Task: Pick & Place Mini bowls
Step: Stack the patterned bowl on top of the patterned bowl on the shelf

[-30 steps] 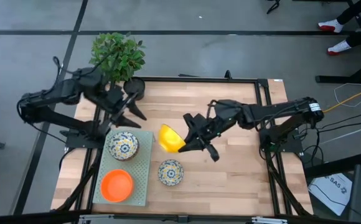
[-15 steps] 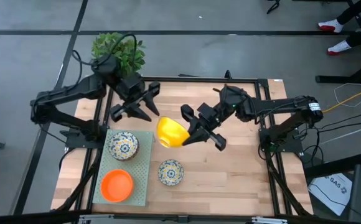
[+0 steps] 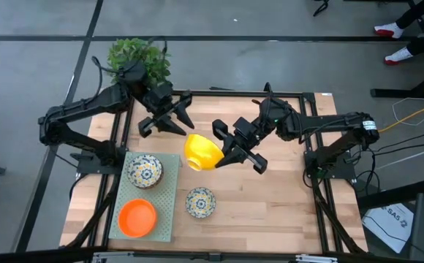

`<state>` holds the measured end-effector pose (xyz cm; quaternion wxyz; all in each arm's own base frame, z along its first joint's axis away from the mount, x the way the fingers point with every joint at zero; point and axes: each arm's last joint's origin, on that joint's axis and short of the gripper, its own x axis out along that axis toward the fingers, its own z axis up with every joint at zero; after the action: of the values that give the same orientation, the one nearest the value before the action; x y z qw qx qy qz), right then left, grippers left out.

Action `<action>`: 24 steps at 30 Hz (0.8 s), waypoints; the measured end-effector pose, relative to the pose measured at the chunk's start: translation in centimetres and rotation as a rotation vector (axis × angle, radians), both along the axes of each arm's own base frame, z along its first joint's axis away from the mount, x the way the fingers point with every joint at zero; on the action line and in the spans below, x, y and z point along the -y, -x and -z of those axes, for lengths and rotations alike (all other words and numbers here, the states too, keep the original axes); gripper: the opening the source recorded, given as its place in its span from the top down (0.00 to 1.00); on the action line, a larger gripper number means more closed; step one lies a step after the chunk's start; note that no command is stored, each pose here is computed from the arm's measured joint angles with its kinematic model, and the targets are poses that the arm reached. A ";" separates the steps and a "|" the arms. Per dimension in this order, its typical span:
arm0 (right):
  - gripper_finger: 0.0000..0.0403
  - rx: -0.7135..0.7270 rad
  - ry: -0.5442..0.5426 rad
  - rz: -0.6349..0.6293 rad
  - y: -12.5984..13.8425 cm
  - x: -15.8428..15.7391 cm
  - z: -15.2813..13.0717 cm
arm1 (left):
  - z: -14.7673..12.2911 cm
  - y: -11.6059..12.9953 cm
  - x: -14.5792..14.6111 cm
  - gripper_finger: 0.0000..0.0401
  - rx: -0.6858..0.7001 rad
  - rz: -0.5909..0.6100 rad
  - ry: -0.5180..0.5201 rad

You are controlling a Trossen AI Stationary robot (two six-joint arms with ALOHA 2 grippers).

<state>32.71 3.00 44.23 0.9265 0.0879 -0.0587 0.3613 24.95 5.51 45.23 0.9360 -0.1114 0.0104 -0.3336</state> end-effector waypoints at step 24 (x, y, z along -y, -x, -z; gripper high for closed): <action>0.95 0.063 0.040 0.033 -0.1 2.3 -0.2 | 0.3 -2.7 0.5 0.66 0.098 0.218 -0.026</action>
<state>32.78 0.73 44.47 0.9316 0.0569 -0.0820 0.3494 27.61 5.05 44.89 0.8949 -0.0808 -0.0191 -0.4385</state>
